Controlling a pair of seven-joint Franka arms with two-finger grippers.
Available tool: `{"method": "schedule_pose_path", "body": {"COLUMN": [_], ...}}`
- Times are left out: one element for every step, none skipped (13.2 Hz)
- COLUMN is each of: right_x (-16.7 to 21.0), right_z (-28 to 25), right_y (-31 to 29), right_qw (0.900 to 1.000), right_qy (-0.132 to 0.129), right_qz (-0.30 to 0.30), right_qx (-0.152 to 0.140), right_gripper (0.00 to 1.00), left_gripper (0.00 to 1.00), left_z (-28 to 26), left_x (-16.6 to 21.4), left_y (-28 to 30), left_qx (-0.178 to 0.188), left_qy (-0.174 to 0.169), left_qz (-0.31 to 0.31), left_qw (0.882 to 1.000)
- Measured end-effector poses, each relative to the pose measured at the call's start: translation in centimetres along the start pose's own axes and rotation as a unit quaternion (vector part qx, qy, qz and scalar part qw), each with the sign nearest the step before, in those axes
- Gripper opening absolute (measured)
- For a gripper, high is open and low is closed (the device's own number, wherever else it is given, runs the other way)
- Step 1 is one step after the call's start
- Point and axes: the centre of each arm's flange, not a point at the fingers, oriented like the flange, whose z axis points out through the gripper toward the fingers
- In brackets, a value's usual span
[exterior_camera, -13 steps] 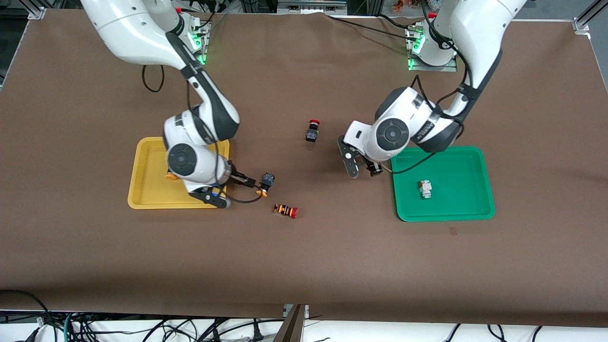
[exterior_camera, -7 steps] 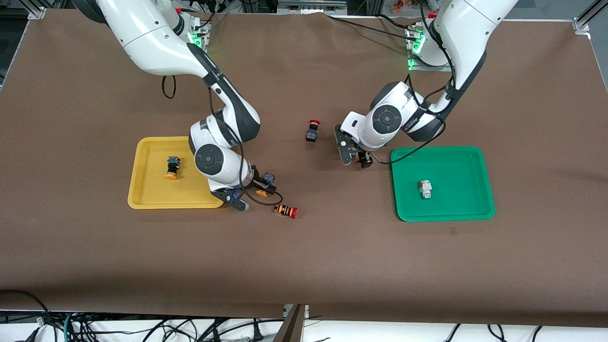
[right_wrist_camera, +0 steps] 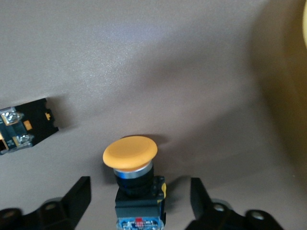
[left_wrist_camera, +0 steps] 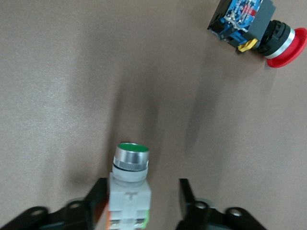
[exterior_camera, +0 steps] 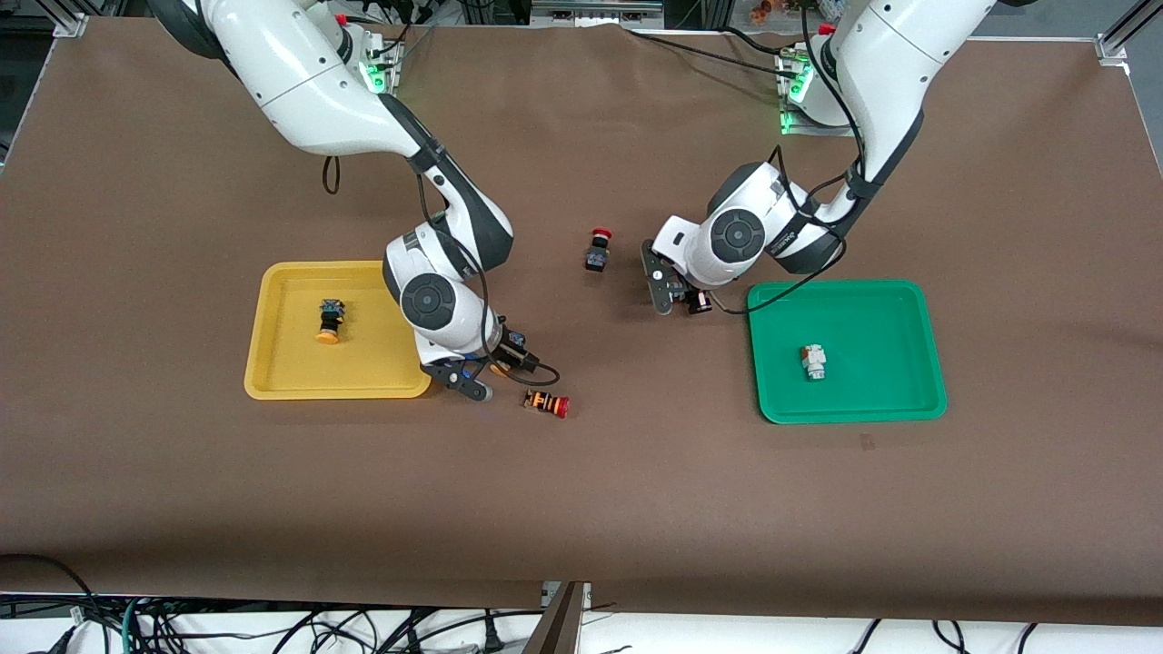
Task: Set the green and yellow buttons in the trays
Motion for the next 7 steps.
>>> {"method": "schedule_pose_path", "body": {"right_x": [0.0, 0.2, 0.4, 0.8, 1.5, 2.3, 3.5], "right_z": [-0.1, -0.3, -0.8, -1.6, -2.8, -4.3, -5.7], "right_y": [0.0, -0.2, -0.2, -0.2, 0.1, 0.7, 1.9], "right_qw": [1.000, 1.000, 1.000, 1.000, 0.999, 0.998, 0.995], "right_qy": [0.001, 0.002, 0.001, -0.003, -0.010, -0.019, -0.028], "right_qz": [-0.001, -0.001, -0.004, -0.012, -0.029, -0.053, -0.084], "right_qx": [0.001, 0.002, 0.000, -0.008, -0.021, -0.035, -0.049], "right_gripper": [0.74, 0.61, 0.48, 0.40, 0.40, 0.40, 0.40], "left_gripper": [0.51, 0.39, 0.35, 0.35, 0.35, 0.35, 0.35], "left_z": [-0.2, -0.6, -1.4, -2.7, -4.6, -7.0, -9.8], "left_x": [0.0, 0.0, 0.0, 0.0, -0.1, -0.3, -0.8], "left_y": [-0.1, -0.3, -0.4, -0.5, -0.7, -1.1, -1.7], "left_qx": [0.001, 0.002, 0.005, 0.009, 0.010, 0.008, 0.002], "left_qy": [0.001, 0.000, -0.002, -0.006, -0.016, -0.032, -0.051], "left_qz": [-0.001, -0.002, -0.002, -0.002, -0.004, -0.009, -0.018], "left_qw": [1.000, 1.000, 1.000, 1.000, 1.000, 0.999, 0.999]}}
